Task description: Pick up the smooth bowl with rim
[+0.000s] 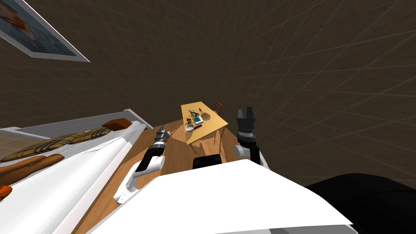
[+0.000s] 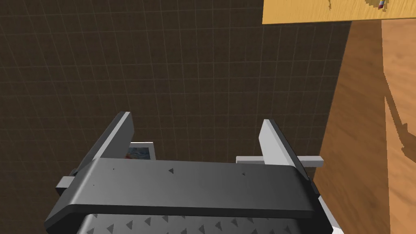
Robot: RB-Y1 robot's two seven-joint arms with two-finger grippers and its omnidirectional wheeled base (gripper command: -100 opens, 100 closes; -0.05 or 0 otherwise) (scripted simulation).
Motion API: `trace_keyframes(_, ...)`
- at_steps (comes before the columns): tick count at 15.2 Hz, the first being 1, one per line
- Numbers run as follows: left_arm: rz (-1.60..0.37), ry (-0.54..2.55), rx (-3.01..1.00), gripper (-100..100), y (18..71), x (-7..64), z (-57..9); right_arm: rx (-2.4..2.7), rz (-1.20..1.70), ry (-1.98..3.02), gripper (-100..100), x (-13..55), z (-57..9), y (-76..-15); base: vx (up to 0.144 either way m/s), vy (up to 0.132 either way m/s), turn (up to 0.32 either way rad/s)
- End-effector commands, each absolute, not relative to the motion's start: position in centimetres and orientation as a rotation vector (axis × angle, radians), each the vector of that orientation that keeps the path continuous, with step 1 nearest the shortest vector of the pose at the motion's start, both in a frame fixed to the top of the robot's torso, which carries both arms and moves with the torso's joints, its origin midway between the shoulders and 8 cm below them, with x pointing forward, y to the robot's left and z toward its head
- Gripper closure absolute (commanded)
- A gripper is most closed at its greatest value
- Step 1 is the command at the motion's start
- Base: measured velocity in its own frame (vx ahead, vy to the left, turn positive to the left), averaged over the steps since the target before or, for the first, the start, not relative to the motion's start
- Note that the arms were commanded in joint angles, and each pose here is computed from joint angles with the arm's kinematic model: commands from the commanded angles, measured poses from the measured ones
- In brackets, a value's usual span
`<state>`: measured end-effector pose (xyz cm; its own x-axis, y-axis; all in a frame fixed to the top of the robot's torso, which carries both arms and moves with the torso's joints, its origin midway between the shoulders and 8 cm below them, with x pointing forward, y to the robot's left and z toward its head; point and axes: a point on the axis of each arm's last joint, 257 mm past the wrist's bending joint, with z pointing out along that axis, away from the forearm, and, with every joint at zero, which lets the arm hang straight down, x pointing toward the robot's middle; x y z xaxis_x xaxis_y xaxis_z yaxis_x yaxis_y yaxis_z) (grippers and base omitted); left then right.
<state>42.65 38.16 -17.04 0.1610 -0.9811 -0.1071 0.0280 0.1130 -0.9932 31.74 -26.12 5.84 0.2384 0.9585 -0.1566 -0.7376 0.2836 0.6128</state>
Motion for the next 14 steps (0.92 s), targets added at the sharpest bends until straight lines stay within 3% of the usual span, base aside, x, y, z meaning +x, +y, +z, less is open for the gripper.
trace_keyframes(1, -0.992, 1.135, -1.231, -100, 39.5, 42.7, -18.7, 0.463, 1.219, 0.567, 0, 31.7, 5.8, -26.1, -0.051, -0.003, -0.255)
trace_keyframes(14, -0.789, 1.172, -1.531, -100, 46.4, 41.5, -26.1, 0.463, 1.219, 0.567, 0, 31.7, 5.8, -26.1, -0.030, -0.003, -0.215)
